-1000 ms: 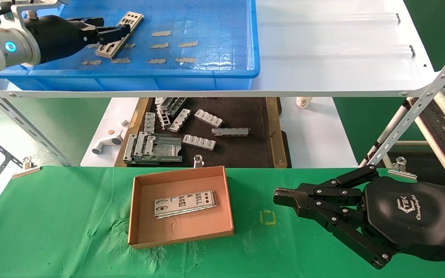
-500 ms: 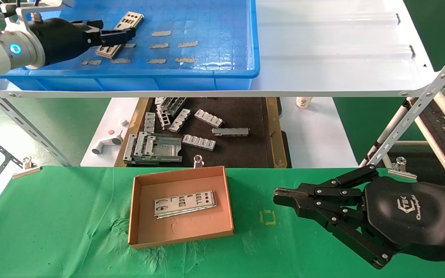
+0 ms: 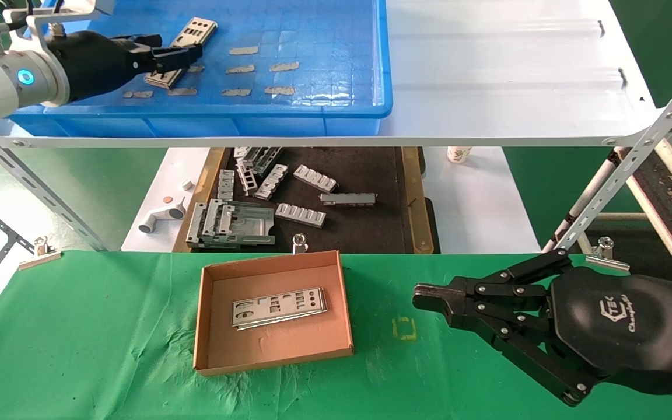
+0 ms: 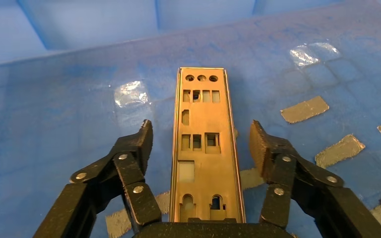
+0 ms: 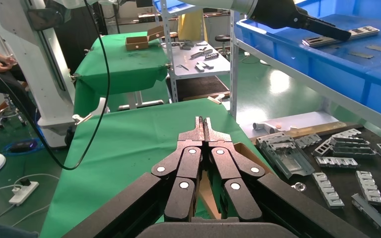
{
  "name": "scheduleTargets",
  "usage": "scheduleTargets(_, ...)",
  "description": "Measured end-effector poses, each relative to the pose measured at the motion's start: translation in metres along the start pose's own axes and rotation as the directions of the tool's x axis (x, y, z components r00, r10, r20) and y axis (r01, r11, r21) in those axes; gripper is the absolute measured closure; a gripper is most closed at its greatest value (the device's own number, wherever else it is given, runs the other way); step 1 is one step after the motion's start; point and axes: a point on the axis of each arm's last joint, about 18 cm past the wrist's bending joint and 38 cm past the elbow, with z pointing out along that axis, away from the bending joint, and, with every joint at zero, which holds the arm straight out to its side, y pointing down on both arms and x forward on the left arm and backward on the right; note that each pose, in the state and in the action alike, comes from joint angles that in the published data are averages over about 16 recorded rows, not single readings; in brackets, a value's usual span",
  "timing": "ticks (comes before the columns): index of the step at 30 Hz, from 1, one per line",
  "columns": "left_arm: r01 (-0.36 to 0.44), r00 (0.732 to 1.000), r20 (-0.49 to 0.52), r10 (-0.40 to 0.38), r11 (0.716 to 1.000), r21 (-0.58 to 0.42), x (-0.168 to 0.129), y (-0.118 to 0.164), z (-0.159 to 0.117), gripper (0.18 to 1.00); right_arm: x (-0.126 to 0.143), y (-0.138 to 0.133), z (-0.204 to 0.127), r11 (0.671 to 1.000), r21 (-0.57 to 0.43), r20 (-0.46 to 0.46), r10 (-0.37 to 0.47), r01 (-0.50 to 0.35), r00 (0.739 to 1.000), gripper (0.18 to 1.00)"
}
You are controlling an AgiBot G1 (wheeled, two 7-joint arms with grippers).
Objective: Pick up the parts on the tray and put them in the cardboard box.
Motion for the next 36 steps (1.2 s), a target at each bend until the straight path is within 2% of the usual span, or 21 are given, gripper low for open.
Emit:
scheduleTargets(18,-0.01,1.0,-0.004,0.01,1.0,0.006,0.001,-0.003,0.0,0.705,0.0,0.0,0.0,1.0,0.0,0.0,0.0,0.0,1.0,0.988)
scheduleTargets(29,-0.038,0.998,-0.054,0.041,0.998,0.054,0.002,-0.025,-0.01,0.74,0.0,0.0,0.0,1.0,0.0,0.0,0.0,0.0,1.0,0.988)
scheduleTargets(33,-0.072,0.99,-0.115,0.082,0.994,0.086,0.005,-0.039,-0.02,0.741,0.0,0.0,0.0,1.0,0.0,0.0,0.0,0.0,1.0,0.988)
scheduleTargets(36,-0.104,0.974,-0.191,0.125,0.988,0.118,0.011,-0.049,-0.032,0.741,0.0,0.0,0.0,1.0,0.0,0.0,0.0,0.0,1.0,0.988)
